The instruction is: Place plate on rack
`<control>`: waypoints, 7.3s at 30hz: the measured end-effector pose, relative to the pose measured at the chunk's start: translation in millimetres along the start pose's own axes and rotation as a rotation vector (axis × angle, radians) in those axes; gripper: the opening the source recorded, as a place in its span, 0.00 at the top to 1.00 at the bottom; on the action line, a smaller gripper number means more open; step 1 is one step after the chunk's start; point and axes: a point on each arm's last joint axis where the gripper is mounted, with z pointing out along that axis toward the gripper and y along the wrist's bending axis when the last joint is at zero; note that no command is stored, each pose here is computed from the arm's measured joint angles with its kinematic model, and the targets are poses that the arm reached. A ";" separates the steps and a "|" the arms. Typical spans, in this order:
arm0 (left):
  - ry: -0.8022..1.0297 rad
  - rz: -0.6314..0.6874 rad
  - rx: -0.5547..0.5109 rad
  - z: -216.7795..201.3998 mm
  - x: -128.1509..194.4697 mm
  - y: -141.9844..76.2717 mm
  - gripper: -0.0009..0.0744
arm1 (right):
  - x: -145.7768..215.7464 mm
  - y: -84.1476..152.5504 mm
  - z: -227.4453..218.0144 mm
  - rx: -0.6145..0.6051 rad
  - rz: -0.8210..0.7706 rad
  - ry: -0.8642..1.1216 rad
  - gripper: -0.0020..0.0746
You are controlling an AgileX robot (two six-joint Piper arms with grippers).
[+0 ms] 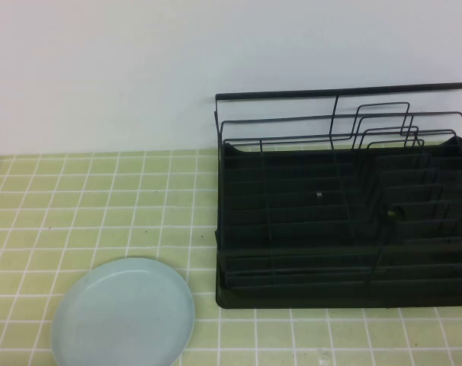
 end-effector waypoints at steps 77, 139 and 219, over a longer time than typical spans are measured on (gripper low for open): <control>-0.643 -0.037 -0.041 -18.2 -54.5 4.5 0.99 | -60.5 0.7 -23.0 0.011 -0.052 -0.726 0.98; 0.682 -0.037 -0.096 89.3 -159.9 -4.8 0.47 | -117.3 -4.0 16.9 -0.045 -0.168 0.389 0.98; 1.066 0.088 0.046 263.4 -69.2 4.2 0.99 | -120.4 5.4 28.7 -0.108 0.016 0.191 0.98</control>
